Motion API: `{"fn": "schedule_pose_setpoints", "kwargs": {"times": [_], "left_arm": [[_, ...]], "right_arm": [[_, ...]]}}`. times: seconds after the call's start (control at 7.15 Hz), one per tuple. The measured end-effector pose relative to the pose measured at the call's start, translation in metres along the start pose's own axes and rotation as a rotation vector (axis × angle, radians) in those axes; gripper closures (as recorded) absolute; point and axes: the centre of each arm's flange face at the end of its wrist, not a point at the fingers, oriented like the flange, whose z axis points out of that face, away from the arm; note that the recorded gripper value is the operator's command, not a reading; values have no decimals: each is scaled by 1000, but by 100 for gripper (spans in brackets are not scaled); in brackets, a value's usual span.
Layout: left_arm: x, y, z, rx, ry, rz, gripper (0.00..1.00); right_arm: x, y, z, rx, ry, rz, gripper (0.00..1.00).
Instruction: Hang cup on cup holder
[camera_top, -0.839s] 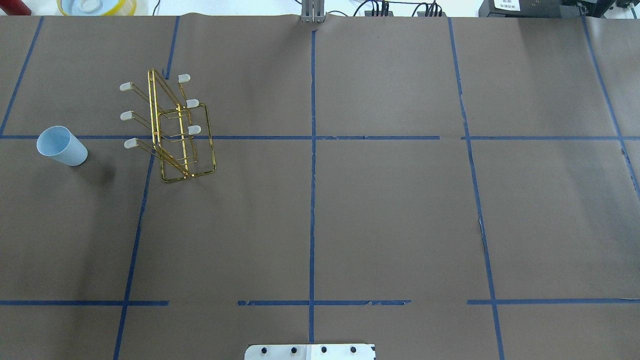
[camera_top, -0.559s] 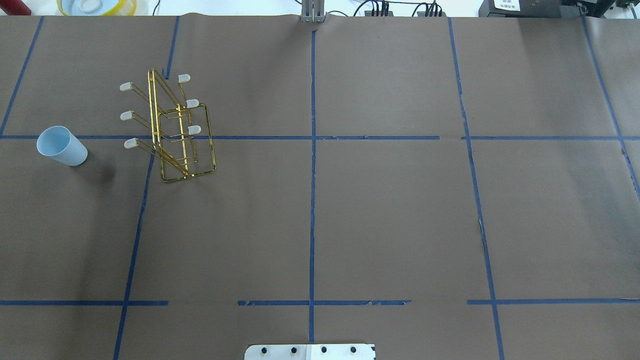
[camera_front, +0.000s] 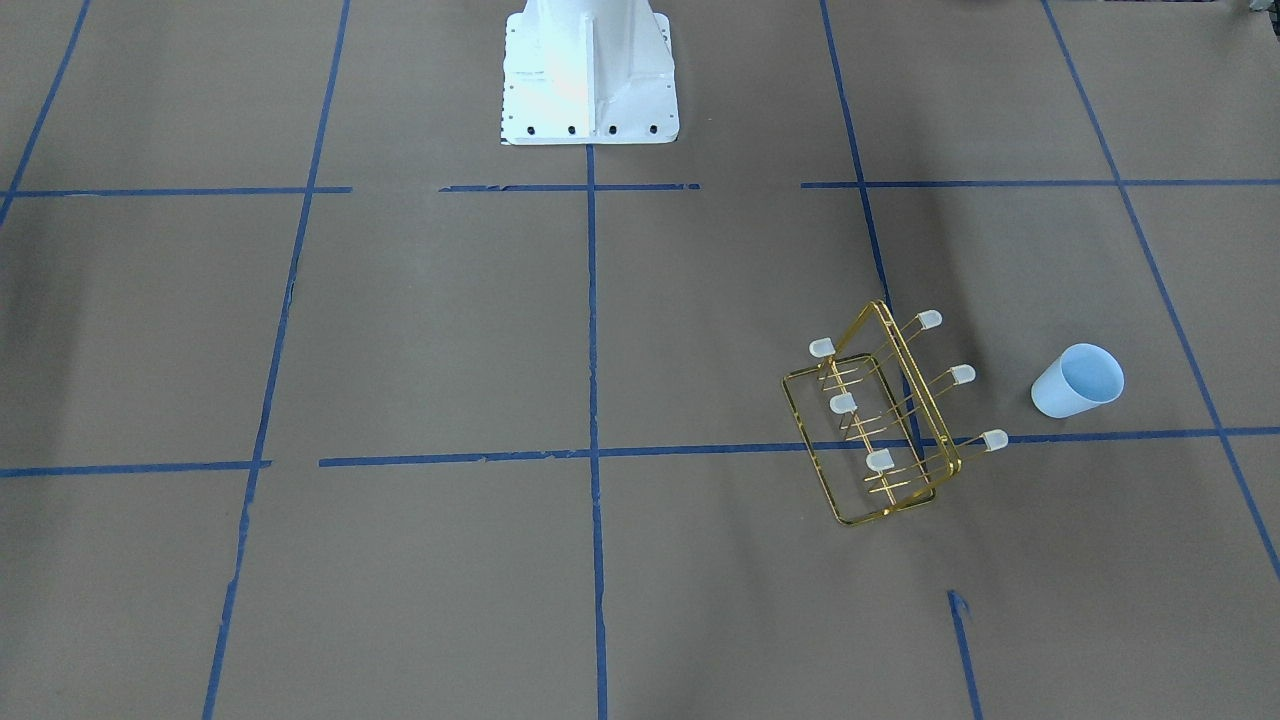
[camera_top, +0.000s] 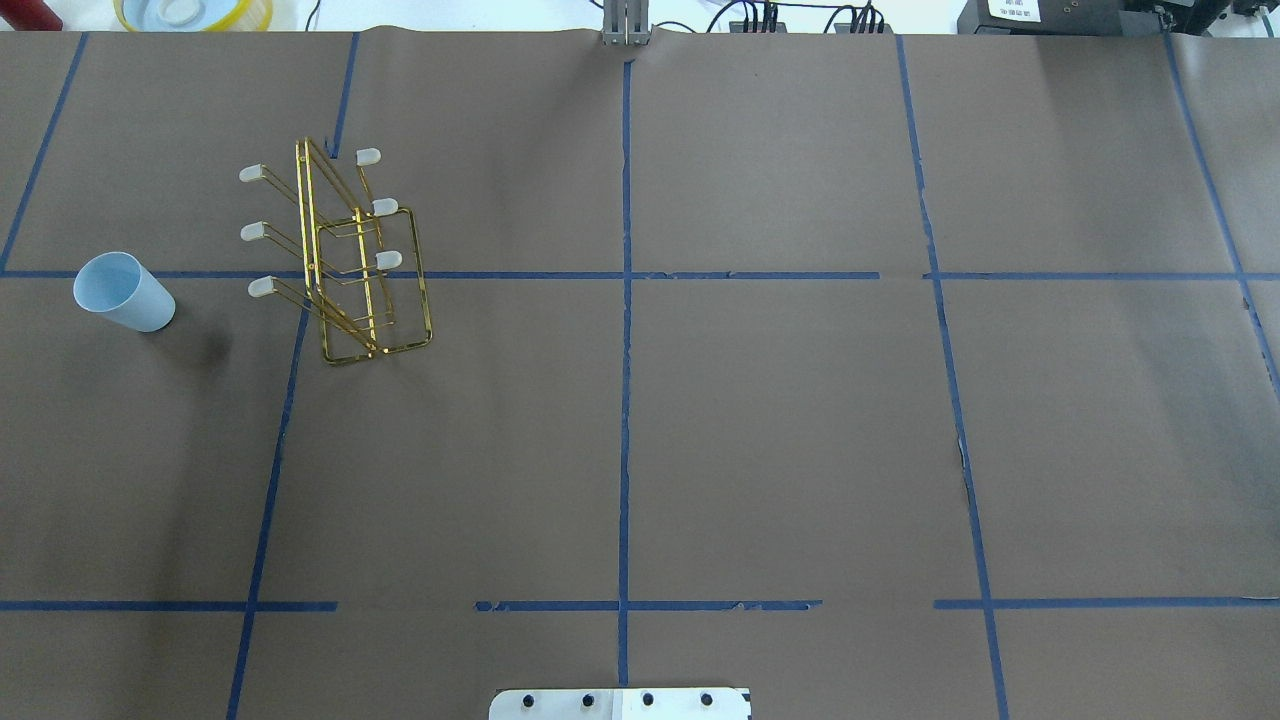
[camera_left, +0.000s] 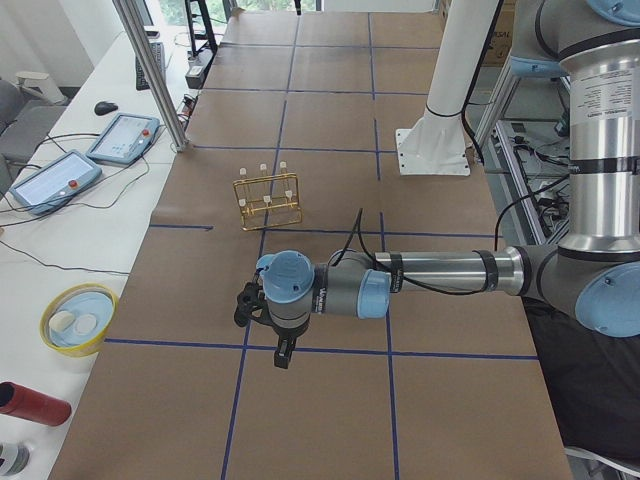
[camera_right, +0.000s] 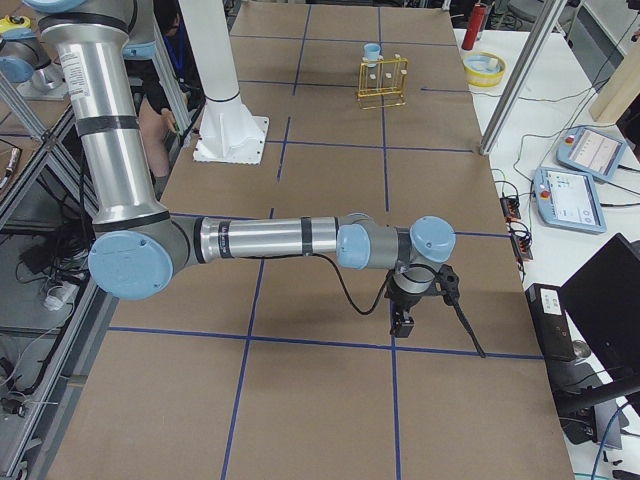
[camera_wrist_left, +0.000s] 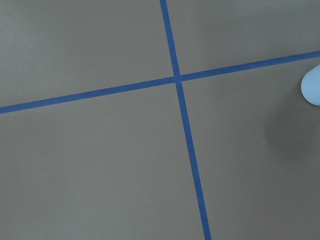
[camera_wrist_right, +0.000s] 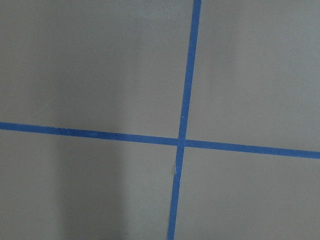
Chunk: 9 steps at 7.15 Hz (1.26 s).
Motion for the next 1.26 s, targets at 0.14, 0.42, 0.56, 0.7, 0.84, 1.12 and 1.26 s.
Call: {"fn": "schedule_pose_setpoints", "kwargs": {"times": [0.14, 0.42, 0.56, 0.7, 0.84, 1.12, 1.26], "left_arm": [[0, -1, 0, 0, -4, -1, 0], [-1, -5, -1, 2, -10, -1, 0], [3, -12, -5, 11, -11, 9, 0], [4, -17, -7, 16, -10, 15, 0], [4, -18, -7, 16, -9, 15, 0], [7, -26, -11, 27, -10, -17, 0], [11, -33, -14, 43, -11, -51, 0]], "right_arm": [[0, 0, 0, 0, 0, 0, 0], [0, 0, 0, 0, 0, 0, 0], [0, 0, 0, 0, 0, 0, 0], [0, 0, 0, 0, 0, 1, 0], [0, 0, 0, 0, 0, 0, 0], [0, 0, 0, 0, 0, 0, 0], [0, 0, 0, 0, 0, 0, 0]]}}
